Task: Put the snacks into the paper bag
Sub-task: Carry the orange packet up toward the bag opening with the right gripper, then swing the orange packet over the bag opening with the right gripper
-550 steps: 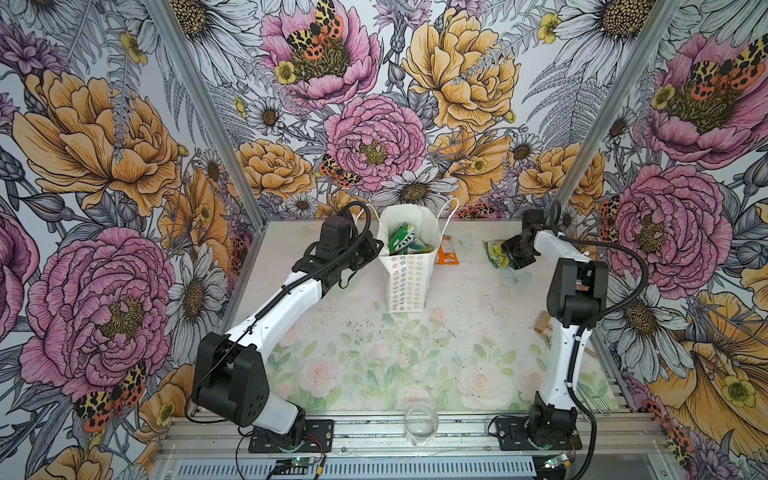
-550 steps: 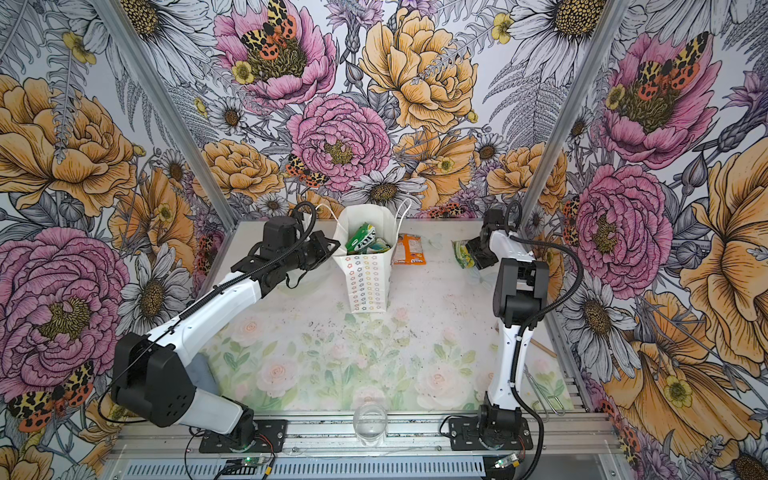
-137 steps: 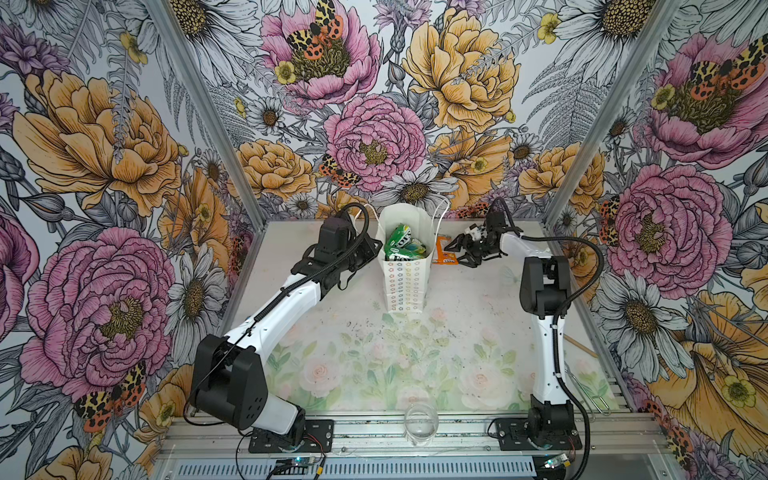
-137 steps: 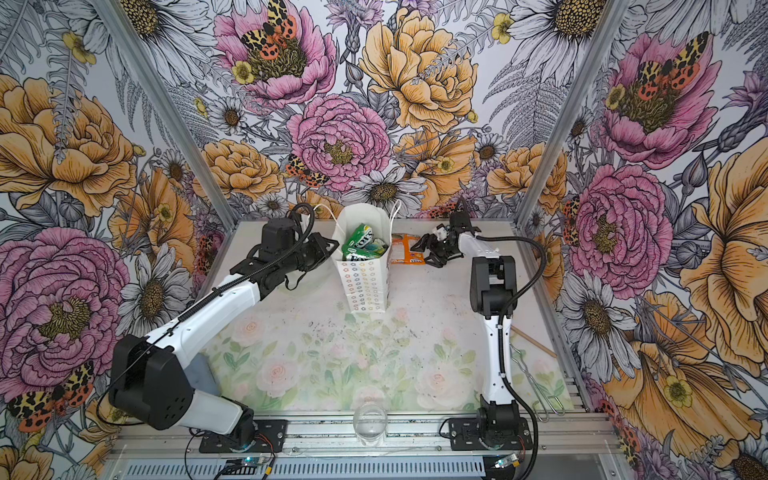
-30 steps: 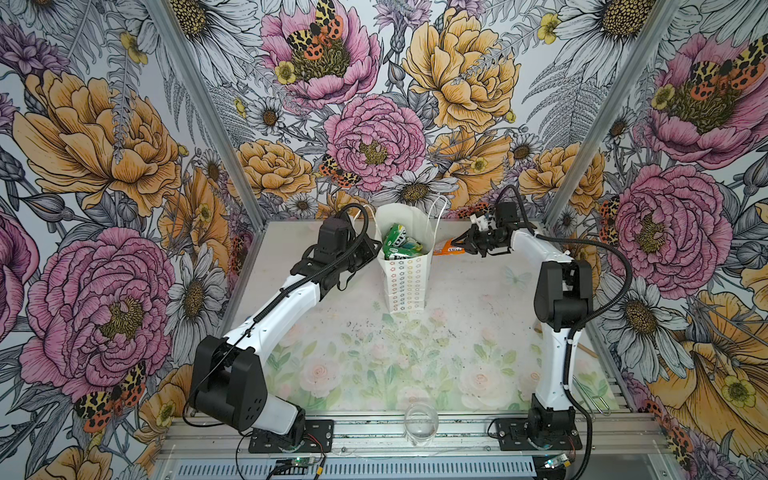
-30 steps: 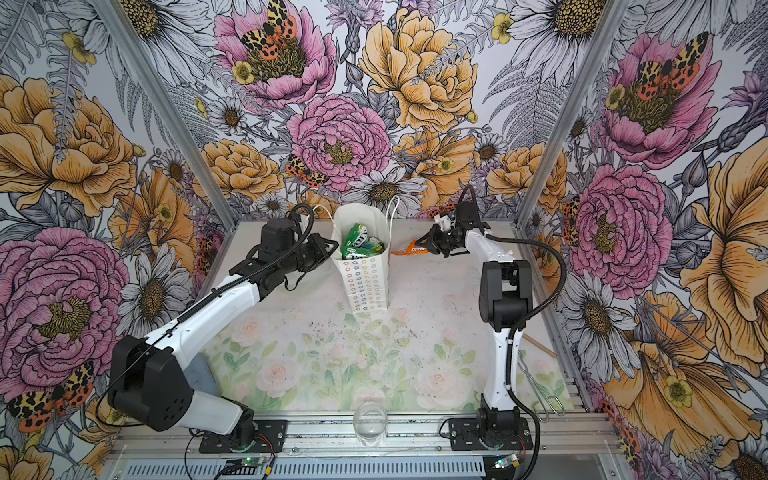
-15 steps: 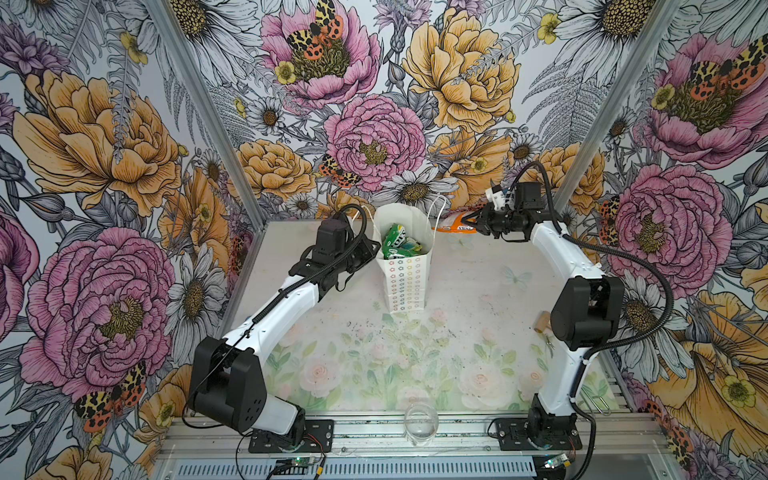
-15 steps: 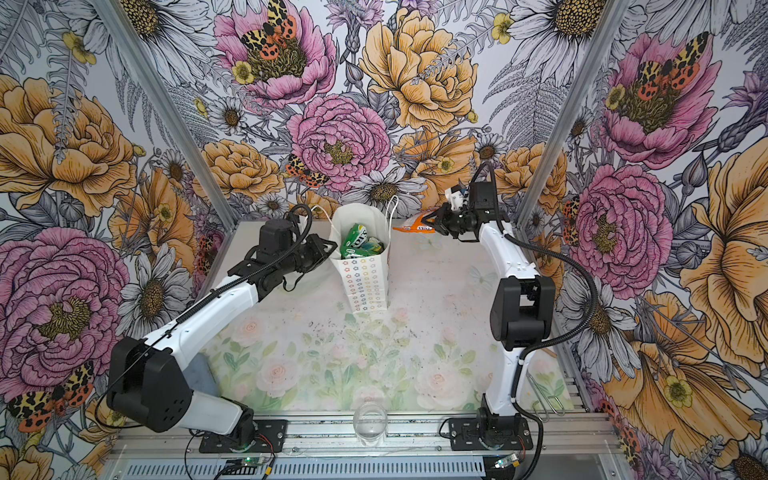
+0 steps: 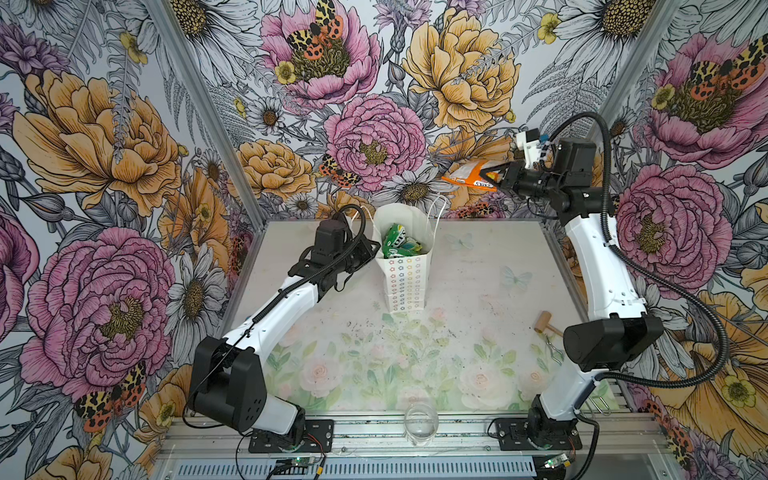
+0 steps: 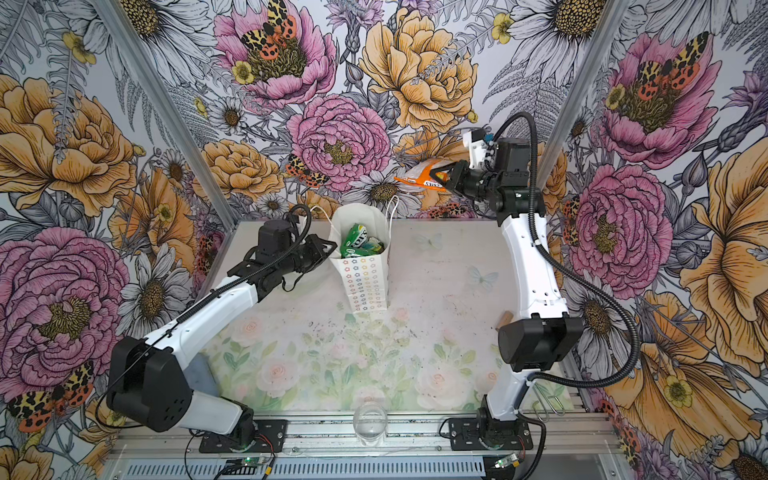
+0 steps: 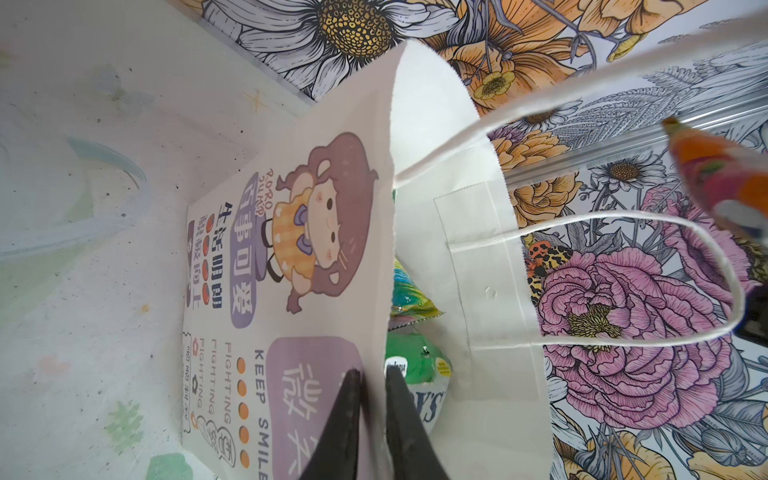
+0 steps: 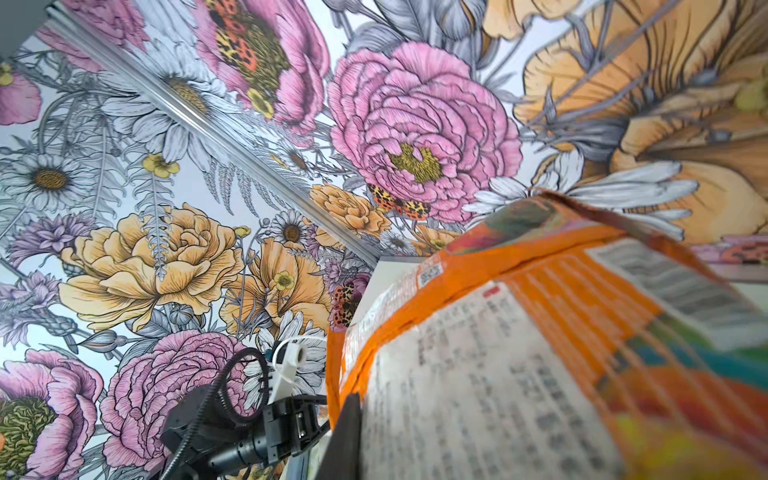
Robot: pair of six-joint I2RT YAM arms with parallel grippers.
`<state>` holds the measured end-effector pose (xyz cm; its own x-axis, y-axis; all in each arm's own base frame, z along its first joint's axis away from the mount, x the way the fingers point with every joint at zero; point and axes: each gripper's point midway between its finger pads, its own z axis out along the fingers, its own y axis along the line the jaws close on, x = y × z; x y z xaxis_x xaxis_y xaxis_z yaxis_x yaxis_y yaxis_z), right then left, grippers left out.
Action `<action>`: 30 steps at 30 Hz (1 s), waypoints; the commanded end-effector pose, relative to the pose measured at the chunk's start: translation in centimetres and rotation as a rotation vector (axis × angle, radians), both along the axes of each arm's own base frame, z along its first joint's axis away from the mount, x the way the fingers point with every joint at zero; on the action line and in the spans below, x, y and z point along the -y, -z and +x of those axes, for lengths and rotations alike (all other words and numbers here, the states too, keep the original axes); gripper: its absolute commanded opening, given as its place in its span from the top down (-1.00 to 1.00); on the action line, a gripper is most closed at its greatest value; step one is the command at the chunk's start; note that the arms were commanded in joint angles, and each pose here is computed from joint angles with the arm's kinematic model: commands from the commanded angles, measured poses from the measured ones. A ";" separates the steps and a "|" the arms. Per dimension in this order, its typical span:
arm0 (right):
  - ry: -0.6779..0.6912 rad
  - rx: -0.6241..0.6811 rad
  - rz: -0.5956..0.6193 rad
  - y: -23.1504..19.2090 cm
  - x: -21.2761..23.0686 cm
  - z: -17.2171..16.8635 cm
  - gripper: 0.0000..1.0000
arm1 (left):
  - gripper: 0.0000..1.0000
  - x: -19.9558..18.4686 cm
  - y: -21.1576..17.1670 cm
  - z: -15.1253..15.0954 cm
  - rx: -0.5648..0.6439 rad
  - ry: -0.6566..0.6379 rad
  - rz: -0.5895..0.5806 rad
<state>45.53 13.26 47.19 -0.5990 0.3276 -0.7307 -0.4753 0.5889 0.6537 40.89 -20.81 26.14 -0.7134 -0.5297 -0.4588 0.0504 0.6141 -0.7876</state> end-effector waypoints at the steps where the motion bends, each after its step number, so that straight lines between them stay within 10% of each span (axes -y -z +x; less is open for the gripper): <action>1: 0.020 0.149 -0.043 -5.6 0.0 -3.4 1.00 | 0.70 -0.4 -1.0 -0.2 0.029 0.004 -0.022; 15: -0.072 0.280 -0.043 -10.6 -4.7 -8.9 1.00 | 0.70 0.0 -1.6 -0.3 0.038 0.016 -0.031; 30: -0.188 0.169 -0.265 -3.2 -12.5 -8.7 1.00 | 0.70 0.4 -1.6 -0.3 0.039 0.024 -0.035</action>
